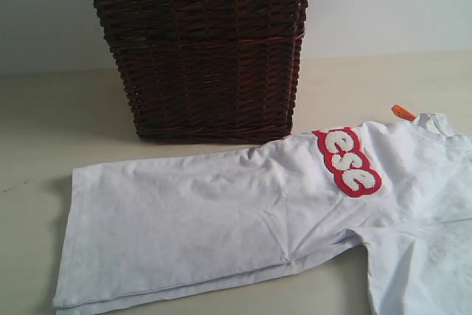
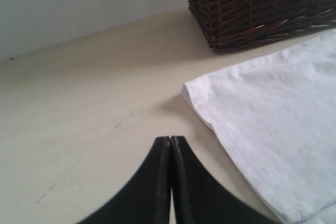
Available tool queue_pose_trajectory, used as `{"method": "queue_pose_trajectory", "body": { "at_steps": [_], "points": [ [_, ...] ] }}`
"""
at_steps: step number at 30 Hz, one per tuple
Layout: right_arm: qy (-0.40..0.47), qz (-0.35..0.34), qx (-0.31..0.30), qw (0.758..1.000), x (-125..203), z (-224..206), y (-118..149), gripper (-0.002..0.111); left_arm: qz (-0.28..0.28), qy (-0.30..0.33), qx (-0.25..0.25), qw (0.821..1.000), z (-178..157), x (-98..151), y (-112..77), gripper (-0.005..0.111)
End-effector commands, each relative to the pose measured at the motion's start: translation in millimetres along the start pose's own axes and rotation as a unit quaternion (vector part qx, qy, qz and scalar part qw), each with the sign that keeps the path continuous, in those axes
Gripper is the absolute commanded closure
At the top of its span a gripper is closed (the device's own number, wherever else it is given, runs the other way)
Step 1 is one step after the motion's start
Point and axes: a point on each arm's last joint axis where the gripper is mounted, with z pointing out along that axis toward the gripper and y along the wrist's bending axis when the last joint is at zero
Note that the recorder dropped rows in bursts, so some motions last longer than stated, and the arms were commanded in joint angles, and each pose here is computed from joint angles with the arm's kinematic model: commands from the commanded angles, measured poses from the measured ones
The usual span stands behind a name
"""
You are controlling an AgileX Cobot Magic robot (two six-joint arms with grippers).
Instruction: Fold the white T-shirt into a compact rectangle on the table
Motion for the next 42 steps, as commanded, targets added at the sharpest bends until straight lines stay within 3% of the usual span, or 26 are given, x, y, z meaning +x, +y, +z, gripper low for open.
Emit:
{"method": "queue_pose_trajectory", "body": {
  "at_steps": [1, 8, 13, 17, 24, 27, 29, 32, 37, 39, 42],
  "points": [
    [0.063, 0.028, -0.081, 0.994, 10, 37, -27, 0.108, -0.001, -0.001, -0.004, 1.000, 0, 0, 0.7, 0.105],
    [0.175, -0.043, -0.150, 0.972, 35, 92, -31, 0.108, -0.001, -0.001, -0.004, 1.000, 0, 0, 0.7, 0.105],
    [0.224, -0.059, -0.154, 0.960, 54, 115, -32, 0.108, -0.001, -0.001, -0.004, 1.000, 0, 0, 0.7, 0.105],
    [0.271, -0.064, -0.152, 0.948, 63, 113, -34, 0.108, -0.001, -0.001, -0.004, 1.000, 0, 0, 0.7, 0.105],
    [0.394, -0.123, -0.174, 0.894, 82, 96, -38, 0.108, 0.000, -0.001, -0.004, 1.000, 0, 0, 0.7, 0.105],
    [0.386, -0.142, -0.161, 0.897, 78, 94, -40, 0.108, 0.000, -0.001, -0.004, 1.000, 0, 0, 0.7, 0.105],
    [0.358, -0.141, -0.137, 0.913, 68, 92, -41, 0.107, 0.000, -0.001, -0.004, 1.000, 0, 0, 0.7, 0.105],
    [0.307, -0.177, -0.126, 0.926, 47, 79, -36, 0.098, 0.000, -0.001, -0.004, 1.000, 0, 0, 0.7, 0.105],
    [0.242, -0.258, -0.140, 0.925, 14, 39, -15, 0.069, 0.000, -0.001, -0.004, 1.000, 0, 0, 0.7, 0.105],
    [0.235, -0.261, -0.172, 0.920, 8, 23, -1, 0.059, 0.000, -0.001, -0.004, 1.000, 0, 0, 0.7, 0.105],
    [0.246, -0.238, -0.262, 0.902, 14, 9, 20, 0.054, 0.000, -0.001, -0.004, 1.000, 0, 0, 0.7, 0.105]
  ]
}}
